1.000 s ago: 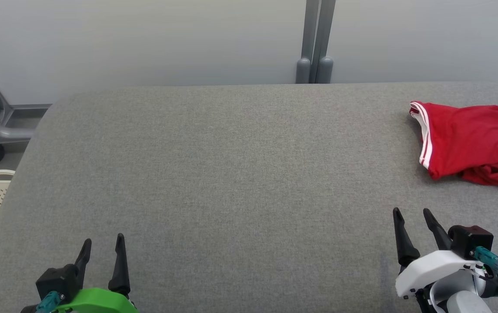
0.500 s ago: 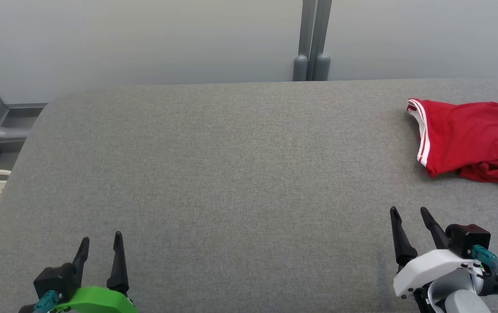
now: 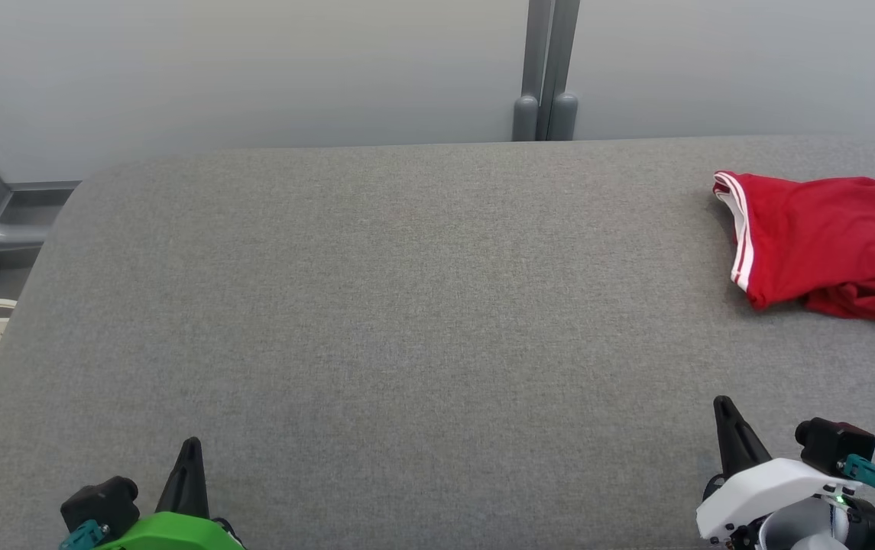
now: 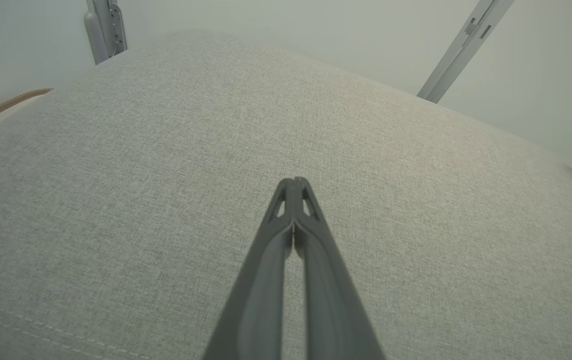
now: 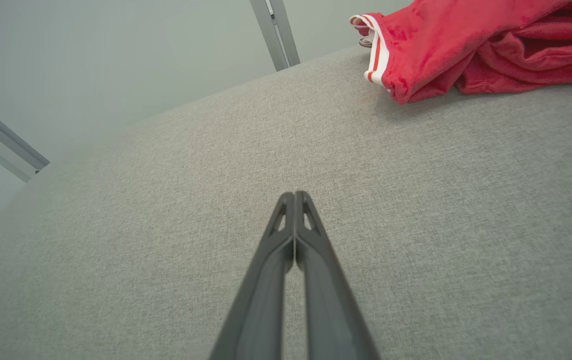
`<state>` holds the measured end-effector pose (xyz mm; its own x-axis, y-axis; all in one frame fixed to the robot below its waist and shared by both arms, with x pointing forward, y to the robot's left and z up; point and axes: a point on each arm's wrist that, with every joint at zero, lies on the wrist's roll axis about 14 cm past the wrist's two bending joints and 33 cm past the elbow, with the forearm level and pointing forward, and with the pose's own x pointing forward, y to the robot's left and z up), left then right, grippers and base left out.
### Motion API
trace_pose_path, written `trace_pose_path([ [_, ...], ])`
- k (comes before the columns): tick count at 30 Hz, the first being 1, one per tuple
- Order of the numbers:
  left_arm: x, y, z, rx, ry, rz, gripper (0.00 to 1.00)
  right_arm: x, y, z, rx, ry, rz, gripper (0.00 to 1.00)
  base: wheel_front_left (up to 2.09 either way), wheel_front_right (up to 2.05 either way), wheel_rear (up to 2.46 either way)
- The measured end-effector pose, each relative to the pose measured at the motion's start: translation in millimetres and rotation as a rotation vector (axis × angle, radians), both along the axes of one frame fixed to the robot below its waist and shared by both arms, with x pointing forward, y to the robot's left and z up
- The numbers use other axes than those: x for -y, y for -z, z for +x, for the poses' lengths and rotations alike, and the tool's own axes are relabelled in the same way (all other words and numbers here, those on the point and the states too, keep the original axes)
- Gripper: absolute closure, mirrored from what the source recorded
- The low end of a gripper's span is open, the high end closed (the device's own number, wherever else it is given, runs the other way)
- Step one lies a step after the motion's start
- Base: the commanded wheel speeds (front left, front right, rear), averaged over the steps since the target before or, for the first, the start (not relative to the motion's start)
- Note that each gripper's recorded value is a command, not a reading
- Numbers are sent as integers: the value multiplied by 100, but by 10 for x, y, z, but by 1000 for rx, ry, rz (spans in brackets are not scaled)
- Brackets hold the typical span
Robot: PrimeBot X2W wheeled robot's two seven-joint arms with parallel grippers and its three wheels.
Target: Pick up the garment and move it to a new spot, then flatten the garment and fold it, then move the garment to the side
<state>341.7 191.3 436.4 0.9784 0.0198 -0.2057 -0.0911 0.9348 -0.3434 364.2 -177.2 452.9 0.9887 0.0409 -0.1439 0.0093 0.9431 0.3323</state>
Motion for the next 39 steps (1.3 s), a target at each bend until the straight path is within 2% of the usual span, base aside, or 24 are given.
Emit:
trace_pose_path([
  [19, -10, -62, 146, -22, -63, -297, 100, 111, -139, 43, 31, 89, 302, 100, 0, 0, 0],
  [39, 19, -173, 282, -13, -87, -542, 100, 198, -230, 65, 54, 145, 549, 100, 0, 0, 0],
])
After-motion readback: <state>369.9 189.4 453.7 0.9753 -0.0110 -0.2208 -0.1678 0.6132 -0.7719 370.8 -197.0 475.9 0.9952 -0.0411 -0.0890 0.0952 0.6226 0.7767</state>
